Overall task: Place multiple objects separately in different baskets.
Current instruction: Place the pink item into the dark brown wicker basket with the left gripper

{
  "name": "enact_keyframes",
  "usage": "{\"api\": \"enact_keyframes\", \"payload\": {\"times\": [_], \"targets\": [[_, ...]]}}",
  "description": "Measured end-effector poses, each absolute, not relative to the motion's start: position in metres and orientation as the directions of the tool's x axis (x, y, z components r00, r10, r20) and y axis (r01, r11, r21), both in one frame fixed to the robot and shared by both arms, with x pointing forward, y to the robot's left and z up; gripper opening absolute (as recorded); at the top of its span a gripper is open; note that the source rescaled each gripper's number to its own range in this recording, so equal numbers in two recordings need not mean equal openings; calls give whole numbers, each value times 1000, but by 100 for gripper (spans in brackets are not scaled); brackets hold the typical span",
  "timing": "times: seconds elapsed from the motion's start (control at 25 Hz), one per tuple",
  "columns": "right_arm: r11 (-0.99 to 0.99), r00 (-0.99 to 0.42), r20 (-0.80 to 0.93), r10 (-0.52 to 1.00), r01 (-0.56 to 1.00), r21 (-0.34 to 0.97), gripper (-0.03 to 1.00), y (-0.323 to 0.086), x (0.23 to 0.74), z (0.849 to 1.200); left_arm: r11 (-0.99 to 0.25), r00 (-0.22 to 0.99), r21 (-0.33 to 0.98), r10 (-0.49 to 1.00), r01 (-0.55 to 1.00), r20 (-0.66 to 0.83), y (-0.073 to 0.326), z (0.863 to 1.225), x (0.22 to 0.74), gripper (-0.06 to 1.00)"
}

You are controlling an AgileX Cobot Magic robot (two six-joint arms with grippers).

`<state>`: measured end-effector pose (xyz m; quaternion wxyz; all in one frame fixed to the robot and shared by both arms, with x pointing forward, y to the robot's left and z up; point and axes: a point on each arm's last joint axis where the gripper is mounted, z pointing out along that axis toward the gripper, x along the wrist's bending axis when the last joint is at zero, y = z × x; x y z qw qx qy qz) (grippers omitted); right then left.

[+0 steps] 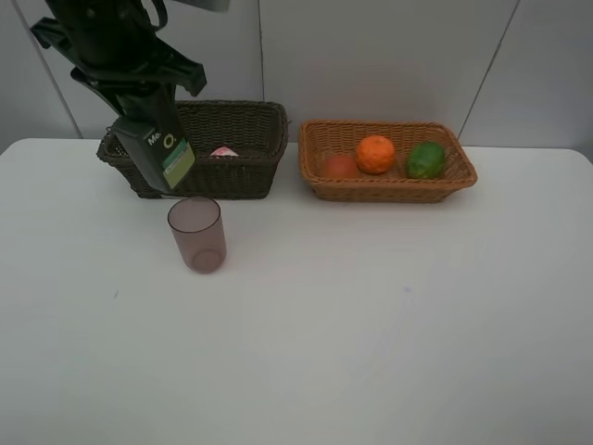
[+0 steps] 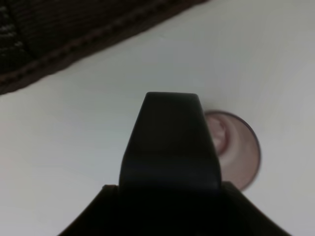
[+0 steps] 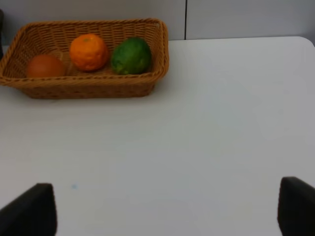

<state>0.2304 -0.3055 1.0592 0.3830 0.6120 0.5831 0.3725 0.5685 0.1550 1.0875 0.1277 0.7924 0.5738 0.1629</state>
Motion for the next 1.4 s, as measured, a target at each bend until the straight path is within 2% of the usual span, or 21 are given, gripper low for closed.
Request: {"api": "enact_keyframes", "payload": {"times": [0.16,0.32,0.6,0.92,1.2,1.24,1.4], "targets": [[-27,43,9,999,428,903,96,-306,230,1059,-195,164,461,981,866,108,184,1091,601,50],[-27,43,9,999,428,903,96,-306,230,1059,-148,102,507,988,849,116,207,1074,629,50],[-27,43,9,999,428,903,96,-306,230,1059,-170,114,585,985,793,132,211,1036,665,50],[-27,43,9,999,428,903,96,-306,230,1059,-175,119,569,984,804,133,218,978,692,50],[-27,43,9,999,428,903,96,-306,230,1059,-180,125,570,983,802,133,218,968,697,50],[-27,43,9,999,428,903,96,-306,230,1059,-179,125,570,983,801,133,218,968,697,54],[-27,43,9,999,428,903,96,-306,230,1059,-172,120,584,985,794,126,218,972,699,90]]}}
